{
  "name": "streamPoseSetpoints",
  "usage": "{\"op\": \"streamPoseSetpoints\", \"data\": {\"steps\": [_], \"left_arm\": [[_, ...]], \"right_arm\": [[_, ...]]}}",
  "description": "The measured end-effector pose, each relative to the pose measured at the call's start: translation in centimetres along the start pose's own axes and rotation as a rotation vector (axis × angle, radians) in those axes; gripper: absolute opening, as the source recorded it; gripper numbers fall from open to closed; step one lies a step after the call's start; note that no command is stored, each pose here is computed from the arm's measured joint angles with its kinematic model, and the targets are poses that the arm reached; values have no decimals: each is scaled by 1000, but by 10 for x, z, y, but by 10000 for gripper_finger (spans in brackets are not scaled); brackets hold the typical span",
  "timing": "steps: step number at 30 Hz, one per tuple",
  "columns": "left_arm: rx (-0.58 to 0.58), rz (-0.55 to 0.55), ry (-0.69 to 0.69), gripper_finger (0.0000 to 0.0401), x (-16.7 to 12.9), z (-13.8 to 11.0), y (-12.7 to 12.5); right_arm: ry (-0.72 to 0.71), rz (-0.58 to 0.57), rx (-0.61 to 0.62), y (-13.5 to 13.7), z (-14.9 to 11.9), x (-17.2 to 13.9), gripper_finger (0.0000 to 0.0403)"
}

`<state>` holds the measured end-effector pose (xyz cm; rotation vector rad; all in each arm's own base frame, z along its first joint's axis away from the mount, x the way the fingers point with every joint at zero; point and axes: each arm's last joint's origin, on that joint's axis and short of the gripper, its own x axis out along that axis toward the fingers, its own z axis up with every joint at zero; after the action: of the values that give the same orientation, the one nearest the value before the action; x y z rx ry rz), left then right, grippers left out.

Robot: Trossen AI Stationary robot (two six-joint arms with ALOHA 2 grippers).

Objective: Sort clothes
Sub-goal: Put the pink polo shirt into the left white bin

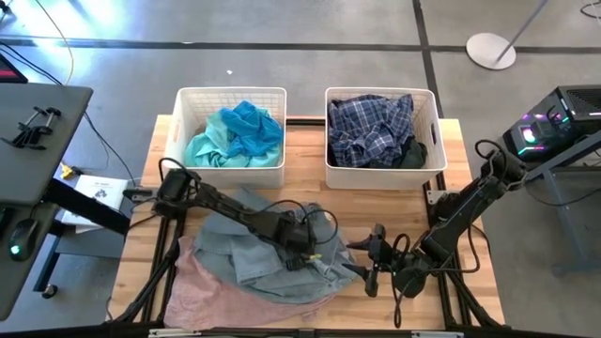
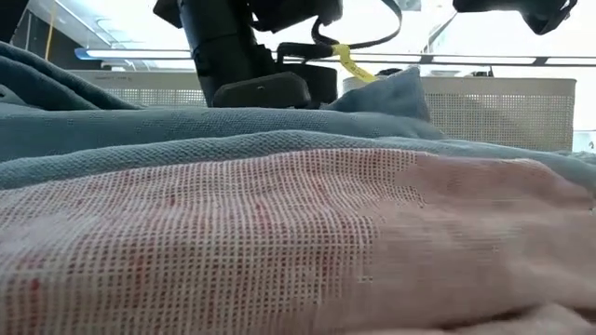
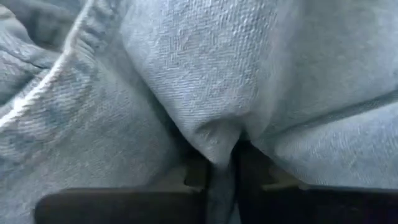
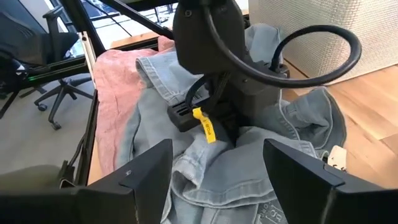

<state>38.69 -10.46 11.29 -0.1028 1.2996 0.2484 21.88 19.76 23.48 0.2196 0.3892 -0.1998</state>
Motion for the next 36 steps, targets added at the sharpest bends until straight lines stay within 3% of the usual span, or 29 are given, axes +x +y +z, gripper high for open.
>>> {"op": "streamPoseSetpoints", "data": {"steps": [5,9,16,20,23,28,32,36], "left_arm": [[81,159,-159,5,-76,9,7],[37,128,-505,2,-198,23,18],[37,70,-1034,1,-374,6,45],[9,28,-1220,1,-442,-19,67],[11,-18,-1271,1,-461,-28,74],[40,-85,-1255,0,-459,-32,70],[68,-87,-1167,0,-436,-28,54],[67,-78,-1022,0,-394,-25,30]], "right_arm": [[-17,-1,-2,1,1,0,243],[-30,5,13,2,3,0,243],[-49,10,33,3,5,-1,243],[-51,9,38,3,5,-1,243],[-51,9,39,3,5,-1,243],[-56,17,105,4,6,-1,243],[-85,61,97,15,7,-12,243],[-132,129,114,36,21,-35,243]]}}
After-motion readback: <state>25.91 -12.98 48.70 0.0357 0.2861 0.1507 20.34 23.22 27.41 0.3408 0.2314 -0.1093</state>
